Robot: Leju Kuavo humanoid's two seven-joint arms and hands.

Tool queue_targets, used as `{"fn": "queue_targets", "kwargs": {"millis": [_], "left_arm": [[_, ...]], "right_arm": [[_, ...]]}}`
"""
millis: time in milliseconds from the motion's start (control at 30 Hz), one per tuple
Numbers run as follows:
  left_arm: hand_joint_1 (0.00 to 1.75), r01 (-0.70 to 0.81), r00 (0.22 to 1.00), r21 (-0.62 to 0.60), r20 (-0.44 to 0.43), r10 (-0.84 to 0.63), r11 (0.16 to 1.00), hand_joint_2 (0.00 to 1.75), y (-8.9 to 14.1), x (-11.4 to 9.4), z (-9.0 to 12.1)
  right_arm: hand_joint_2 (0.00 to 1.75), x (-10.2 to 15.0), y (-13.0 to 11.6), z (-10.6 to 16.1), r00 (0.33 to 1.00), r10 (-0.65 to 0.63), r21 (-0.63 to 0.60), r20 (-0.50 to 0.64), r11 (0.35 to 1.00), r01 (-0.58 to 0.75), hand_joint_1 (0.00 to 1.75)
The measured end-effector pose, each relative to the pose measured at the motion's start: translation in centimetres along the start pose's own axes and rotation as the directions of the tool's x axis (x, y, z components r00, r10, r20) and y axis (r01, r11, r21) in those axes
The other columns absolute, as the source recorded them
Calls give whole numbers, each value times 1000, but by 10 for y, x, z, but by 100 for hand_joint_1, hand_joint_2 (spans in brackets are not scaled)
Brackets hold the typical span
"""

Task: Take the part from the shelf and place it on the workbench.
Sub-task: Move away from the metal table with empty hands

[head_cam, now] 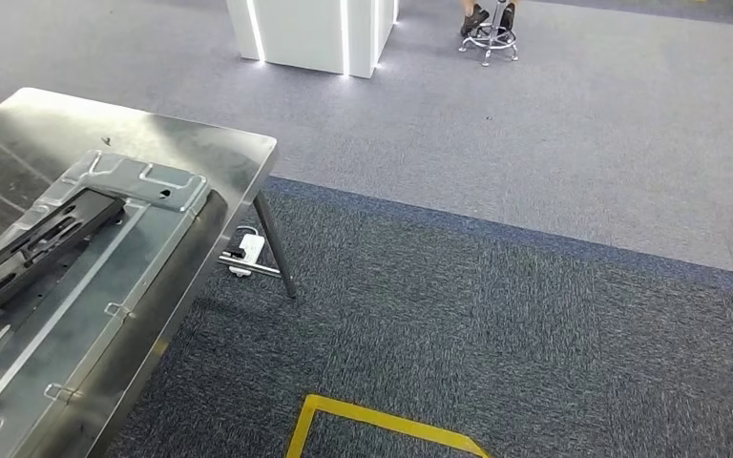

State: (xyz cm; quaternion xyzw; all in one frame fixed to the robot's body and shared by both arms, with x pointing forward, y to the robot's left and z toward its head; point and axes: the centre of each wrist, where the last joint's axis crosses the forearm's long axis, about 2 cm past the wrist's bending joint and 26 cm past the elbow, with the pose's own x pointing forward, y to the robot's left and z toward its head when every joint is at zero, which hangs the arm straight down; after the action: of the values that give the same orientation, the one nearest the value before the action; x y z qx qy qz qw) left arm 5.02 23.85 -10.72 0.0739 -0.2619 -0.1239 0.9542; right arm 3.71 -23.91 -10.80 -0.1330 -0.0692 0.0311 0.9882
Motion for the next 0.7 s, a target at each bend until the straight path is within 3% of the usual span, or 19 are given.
{"fn": "queue_targets", "kwargs": {"millis": [700], "left_arm": [[0,-14,1000,-10,-5,14,1000,0,0,-1,0]], "right_arm": [[0,-1,1,0,1000,8,13,-5,1000,-8,0]]}}
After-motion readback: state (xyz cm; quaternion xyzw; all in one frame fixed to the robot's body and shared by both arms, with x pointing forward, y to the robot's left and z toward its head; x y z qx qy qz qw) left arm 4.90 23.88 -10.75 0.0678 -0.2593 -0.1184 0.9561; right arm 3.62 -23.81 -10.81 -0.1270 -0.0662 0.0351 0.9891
